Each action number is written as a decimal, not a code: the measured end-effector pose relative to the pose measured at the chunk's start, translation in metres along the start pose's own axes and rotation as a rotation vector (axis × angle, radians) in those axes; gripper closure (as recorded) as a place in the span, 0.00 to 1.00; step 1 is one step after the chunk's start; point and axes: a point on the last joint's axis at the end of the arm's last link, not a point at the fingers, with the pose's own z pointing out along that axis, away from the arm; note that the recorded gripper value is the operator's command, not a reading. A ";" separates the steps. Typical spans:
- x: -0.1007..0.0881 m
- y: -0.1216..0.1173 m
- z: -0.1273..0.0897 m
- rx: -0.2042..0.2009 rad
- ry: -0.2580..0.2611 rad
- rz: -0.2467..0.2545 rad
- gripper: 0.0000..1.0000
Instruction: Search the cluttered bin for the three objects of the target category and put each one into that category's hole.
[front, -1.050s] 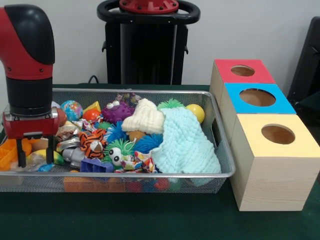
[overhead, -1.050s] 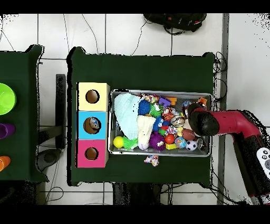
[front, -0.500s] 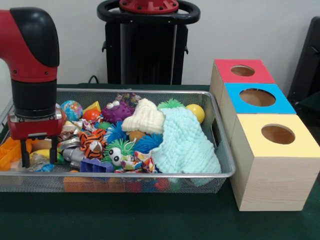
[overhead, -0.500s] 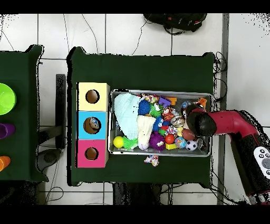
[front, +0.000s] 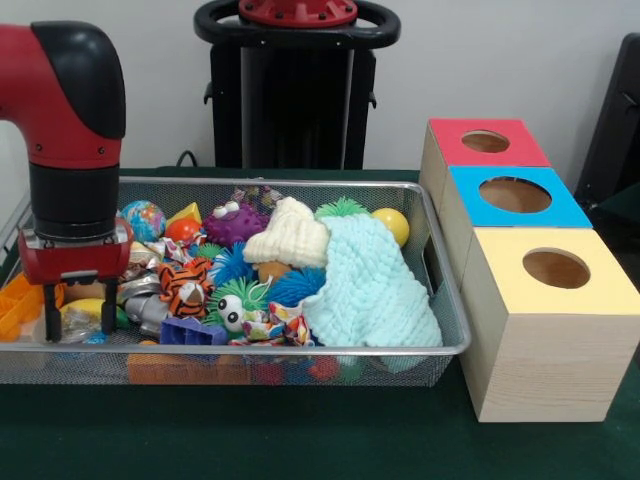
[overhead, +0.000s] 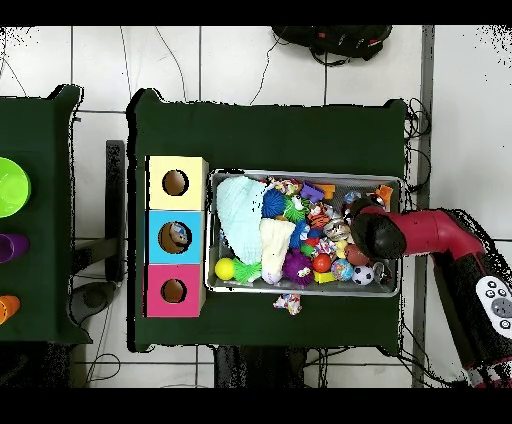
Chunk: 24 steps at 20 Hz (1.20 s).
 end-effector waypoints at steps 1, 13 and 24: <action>0.000 0.000 0.000 0.000 -0.001 0.000 0.00; 0.006 0.000 -0.005 -0.006 0.002 0.006 0.00; 0.020 -0.004 -0.019 -0.023 0.010 0.044 0.00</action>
